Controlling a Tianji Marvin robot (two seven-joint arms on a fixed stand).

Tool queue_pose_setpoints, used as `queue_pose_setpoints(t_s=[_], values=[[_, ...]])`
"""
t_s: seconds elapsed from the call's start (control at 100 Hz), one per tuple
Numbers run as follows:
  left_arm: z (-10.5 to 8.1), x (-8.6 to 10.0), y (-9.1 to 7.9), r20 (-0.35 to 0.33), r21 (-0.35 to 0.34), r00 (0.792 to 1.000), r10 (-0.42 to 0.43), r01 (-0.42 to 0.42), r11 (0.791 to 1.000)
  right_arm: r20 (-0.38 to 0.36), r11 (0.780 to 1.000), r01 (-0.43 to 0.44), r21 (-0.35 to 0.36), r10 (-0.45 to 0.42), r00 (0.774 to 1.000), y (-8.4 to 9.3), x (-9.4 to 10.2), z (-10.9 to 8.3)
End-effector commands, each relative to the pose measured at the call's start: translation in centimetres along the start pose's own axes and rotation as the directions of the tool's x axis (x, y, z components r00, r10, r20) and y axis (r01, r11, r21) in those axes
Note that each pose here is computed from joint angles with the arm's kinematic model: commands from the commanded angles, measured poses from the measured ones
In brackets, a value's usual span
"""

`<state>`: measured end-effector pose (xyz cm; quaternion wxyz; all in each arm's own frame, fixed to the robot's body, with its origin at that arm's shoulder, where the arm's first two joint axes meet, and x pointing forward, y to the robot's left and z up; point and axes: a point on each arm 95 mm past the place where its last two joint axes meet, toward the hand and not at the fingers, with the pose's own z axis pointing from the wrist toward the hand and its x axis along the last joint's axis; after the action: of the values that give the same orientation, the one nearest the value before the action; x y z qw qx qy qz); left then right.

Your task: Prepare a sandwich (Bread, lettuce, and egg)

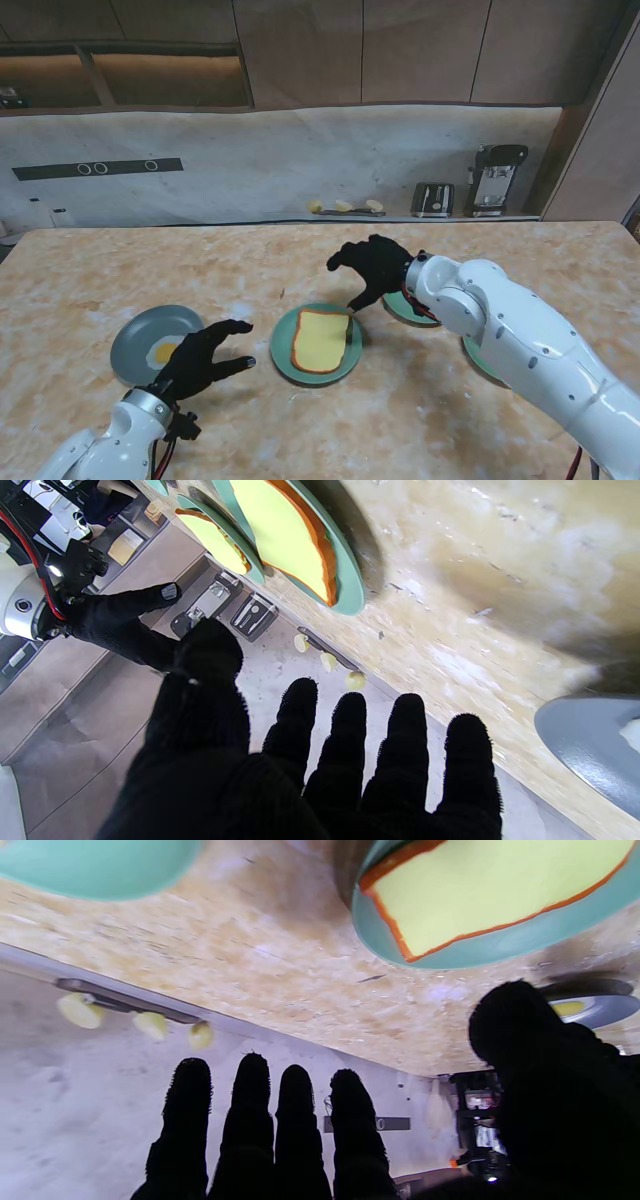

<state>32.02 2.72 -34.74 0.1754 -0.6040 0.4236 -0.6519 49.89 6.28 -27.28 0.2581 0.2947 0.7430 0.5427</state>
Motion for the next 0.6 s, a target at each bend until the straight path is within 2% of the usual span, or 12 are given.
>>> queue_pose_setpoints(t_s=[0.0, 0.18, 0.35, 0.59], values=[[-0.1, 0.5, 0.4, -0.013, -0.023, 1.0, -0.009, 0.008, 1.0, 0.028, 0.998, -0.009, 0.061, 0.008, 1.0, -2.0, -0.7, -1.4], [-0.1, 1.0, 0.6, -0.026, -0.035, 1.0, -0.016, 0.015, 0.999, 0.116, 0.995, 0.03, 0.093, -0.04, 0.992, -3.1, -2.0, -5.3], [-0.2, 1.6, 0.7, -0.044, -0.048, 0.999, -0.024, 0.022, 0.999, 0.169, 0.99, 0.068, 0.124, -0.089, 0.982, -4.3, -2.7, -8.5], [-0.6, 2.6, 1.4, -0.057, -0.076, 0.998, -0.016, 0.011, 0.997, 0.254, 0.98, 0.108, 0.169, -0.149, 0.956, -5.8, -2.9, -12.2]])
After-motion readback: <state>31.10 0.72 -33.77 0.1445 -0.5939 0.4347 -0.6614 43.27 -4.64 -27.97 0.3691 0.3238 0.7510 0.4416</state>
